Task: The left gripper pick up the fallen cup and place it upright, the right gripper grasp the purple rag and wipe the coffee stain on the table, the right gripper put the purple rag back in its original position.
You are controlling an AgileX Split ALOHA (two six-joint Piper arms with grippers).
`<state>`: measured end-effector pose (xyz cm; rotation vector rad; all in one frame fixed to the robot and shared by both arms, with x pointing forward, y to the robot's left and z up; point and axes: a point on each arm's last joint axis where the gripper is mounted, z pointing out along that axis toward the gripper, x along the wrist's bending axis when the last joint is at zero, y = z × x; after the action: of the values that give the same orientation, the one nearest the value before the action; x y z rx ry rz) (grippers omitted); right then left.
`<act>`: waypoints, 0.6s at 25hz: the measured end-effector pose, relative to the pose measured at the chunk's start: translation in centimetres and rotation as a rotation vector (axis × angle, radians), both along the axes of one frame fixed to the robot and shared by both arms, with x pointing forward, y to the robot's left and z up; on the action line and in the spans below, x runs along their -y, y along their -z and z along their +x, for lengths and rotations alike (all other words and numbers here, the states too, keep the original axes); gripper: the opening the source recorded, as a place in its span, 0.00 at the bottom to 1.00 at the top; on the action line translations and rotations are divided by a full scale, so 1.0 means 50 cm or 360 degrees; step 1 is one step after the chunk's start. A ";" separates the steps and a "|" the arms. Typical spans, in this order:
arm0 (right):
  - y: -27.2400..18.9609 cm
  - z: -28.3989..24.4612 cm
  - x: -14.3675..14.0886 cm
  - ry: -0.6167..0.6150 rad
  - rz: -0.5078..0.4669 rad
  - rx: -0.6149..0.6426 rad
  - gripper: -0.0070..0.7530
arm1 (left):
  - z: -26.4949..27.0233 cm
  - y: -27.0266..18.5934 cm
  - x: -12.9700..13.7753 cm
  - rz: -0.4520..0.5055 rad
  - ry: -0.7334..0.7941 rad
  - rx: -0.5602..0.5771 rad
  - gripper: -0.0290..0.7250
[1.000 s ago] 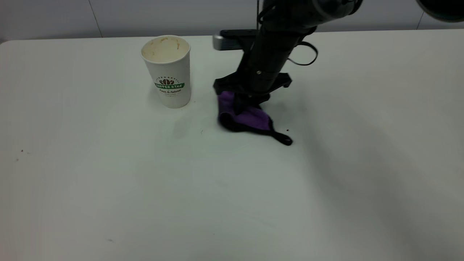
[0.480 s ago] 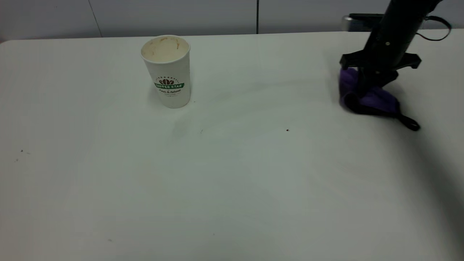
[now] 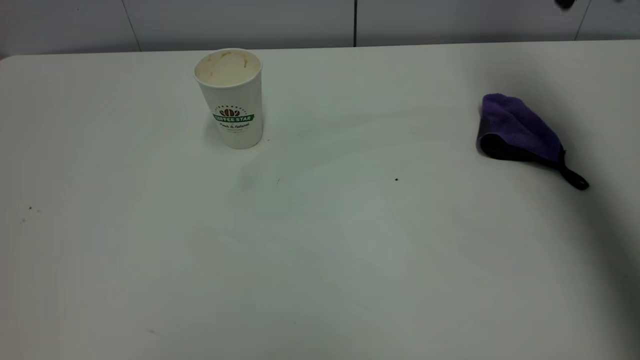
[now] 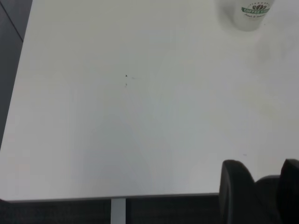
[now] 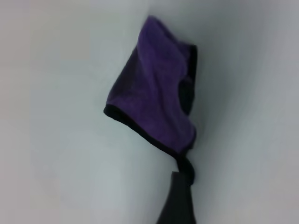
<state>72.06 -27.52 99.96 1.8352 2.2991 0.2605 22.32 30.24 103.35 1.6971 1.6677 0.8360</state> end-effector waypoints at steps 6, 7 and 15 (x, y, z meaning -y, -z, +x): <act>-0.240 -0.202 -0.002 0.0025 0.0029 0.0238 0.97 | 0.000 0.000 0.000 0.0000 0.0000 0.0000 0.36; -0.261 -0.245 -0.001 0.0024 0.0031 0.0255 0.97 | 0.000 0.000 0.000 0.0000 0.0000 0.0000 0.36; -0.309 -0.617 0.019 0.0052 0.0090 0.0440 0.97 | 0.000 0.000 0.000 0.0001 0.0001 0.0000 0.36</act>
<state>41.23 -28.48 115.43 1.7356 2.0918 0.5424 22.32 30.24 103.35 1.6981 1.6670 0.8365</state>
